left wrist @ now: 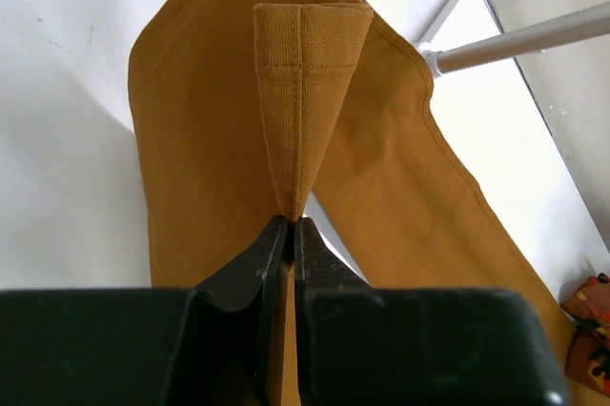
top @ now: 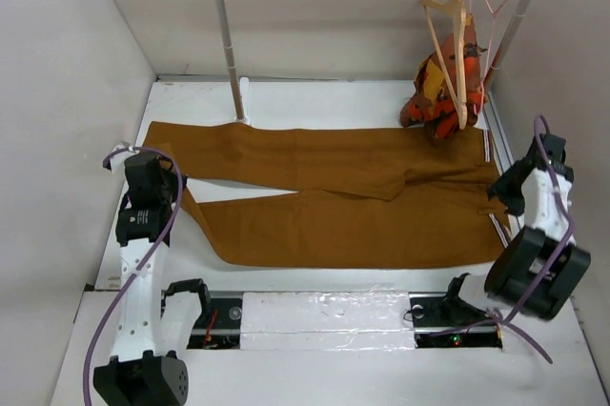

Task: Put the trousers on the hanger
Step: Fold the trousers at the center of the board.

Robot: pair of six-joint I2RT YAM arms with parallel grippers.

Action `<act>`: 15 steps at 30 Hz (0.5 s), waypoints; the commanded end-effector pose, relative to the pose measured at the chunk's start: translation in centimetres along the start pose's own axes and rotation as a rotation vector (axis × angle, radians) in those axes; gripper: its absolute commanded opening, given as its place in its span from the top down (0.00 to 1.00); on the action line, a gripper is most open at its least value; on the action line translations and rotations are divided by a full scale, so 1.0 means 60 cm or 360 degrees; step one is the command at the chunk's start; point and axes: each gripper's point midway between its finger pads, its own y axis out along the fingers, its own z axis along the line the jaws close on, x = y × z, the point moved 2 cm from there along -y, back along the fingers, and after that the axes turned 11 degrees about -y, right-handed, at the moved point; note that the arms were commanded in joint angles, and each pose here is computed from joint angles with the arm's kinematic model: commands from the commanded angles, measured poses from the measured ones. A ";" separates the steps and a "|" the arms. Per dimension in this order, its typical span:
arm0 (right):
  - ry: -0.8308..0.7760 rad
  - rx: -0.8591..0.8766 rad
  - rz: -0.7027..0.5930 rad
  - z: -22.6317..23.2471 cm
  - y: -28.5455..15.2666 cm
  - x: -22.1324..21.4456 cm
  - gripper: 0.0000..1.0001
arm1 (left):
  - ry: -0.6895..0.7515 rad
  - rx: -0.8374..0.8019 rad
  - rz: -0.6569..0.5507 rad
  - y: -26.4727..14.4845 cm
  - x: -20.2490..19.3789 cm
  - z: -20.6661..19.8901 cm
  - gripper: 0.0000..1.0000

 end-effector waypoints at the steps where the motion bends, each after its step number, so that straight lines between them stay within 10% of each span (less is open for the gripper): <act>1: 0.0190 -0.0081 0.0242 -0.032 -0.009 -0.109 0.47 | -0.0031 -0.0092 -0.0009 -0.009 0.002 -0.016 1.00; 15: 0.0674 -0.0274 0.0324 -0.055 0.001 -0.186 0.46 | -0.0045 -0.0101 -0.0039 -0.002 0.021 -0.040 1.00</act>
